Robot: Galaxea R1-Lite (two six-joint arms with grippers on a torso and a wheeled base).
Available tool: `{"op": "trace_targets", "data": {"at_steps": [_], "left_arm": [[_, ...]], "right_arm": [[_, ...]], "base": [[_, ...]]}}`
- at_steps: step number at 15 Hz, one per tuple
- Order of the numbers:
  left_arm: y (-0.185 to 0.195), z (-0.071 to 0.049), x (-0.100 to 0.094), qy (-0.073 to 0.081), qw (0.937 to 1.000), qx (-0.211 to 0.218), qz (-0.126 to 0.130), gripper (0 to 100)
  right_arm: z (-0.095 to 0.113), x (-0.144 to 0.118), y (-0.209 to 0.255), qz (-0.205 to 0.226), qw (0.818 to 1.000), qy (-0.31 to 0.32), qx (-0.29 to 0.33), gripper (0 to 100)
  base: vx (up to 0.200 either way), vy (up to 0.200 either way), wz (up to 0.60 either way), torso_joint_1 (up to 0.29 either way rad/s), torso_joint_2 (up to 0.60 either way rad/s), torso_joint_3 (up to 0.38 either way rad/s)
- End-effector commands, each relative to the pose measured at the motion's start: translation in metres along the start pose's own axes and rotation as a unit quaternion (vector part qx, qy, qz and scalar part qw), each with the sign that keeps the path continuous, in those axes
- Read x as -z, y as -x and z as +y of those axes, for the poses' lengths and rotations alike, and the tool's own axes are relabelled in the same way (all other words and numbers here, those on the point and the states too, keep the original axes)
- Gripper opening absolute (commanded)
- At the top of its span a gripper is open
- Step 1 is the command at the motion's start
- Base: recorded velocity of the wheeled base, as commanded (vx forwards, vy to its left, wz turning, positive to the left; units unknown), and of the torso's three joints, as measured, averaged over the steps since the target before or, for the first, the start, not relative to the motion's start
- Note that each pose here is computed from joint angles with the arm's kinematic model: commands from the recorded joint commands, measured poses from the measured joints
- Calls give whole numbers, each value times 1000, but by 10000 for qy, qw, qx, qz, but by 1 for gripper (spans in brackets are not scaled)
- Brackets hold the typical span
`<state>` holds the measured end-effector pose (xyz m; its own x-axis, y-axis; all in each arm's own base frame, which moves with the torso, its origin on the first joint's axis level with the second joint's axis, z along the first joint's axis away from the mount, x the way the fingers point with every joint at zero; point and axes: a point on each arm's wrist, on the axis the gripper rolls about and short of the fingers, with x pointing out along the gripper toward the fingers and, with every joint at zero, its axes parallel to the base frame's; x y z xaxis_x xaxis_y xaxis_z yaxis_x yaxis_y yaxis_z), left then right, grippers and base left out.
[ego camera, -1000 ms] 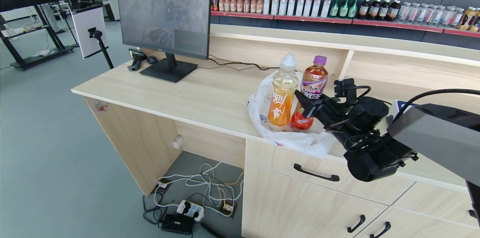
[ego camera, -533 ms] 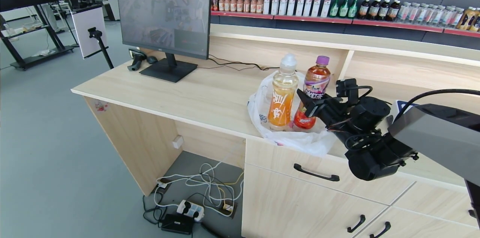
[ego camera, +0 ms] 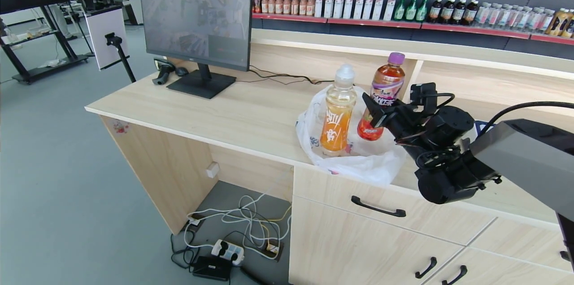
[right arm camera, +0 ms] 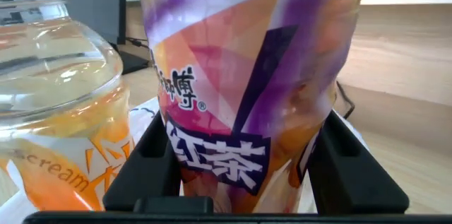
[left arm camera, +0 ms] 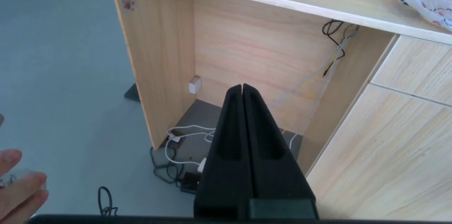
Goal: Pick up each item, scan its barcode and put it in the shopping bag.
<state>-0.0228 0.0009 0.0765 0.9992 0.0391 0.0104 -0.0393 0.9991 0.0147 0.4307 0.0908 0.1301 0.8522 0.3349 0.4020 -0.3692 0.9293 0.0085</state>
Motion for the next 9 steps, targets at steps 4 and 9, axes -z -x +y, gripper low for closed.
{"op": "trace_targets", "data": {"at_steps": [4, 9], "left_arm": [[0, 0, 0, 7, 10000, -11, -1, 0], [0, 0, 0, -1, 10000, -4, -2, 0]], "right_arm": [[-13, 11, 2, 101, 9996, 251, 43, 0], [-6, 17, 3, 183, 9993, 333, -39, 0]], "base": [[0, 0, 0, 0, 0, 0], [0, 0, 0, 0, 0, 0]]}}
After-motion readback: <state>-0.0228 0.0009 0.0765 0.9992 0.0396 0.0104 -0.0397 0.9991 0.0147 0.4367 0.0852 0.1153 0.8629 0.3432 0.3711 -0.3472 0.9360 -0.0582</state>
